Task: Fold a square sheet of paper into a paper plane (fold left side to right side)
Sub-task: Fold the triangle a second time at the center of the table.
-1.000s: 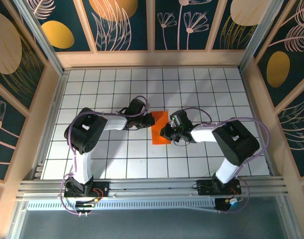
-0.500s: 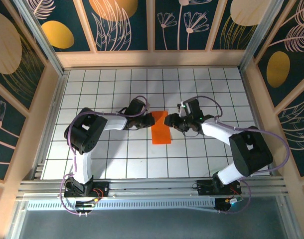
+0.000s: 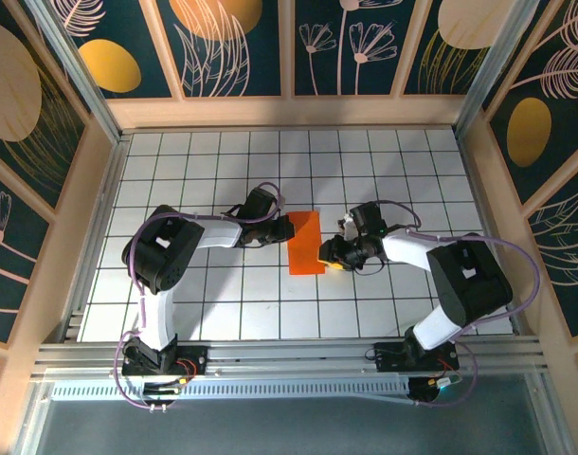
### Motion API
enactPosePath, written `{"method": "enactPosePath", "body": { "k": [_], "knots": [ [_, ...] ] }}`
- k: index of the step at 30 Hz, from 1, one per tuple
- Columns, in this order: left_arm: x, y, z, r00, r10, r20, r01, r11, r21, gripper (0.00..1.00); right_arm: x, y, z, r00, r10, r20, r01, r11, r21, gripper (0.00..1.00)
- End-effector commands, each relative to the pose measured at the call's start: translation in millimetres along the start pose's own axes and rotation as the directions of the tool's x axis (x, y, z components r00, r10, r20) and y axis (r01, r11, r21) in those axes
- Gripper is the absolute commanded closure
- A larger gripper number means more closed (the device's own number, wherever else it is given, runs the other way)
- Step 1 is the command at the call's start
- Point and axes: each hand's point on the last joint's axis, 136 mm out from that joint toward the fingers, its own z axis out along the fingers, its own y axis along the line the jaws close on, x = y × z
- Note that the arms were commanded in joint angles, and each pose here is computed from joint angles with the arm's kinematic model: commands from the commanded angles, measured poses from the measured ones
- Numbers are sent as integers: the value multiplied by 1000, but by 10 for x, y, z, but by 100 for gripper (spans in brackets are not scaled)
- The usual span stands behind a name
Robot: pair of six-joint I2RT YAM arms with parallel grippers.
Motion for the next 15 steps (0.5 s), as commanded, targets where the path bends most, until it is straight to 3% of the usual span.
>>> {"method": "enactPosePath", "body": {
  "k": [1,15],
  "knots": [
    [126,179,33,1000,-4,-28,2,998,-70,100,100,-41,67,999,5,-37,-5,1000,3,57],
    [129,172,28,1000,-5,-28,3,998,-67,100,86,156,136,999,6,-45,-10,995,-102,57]
  ]
}}
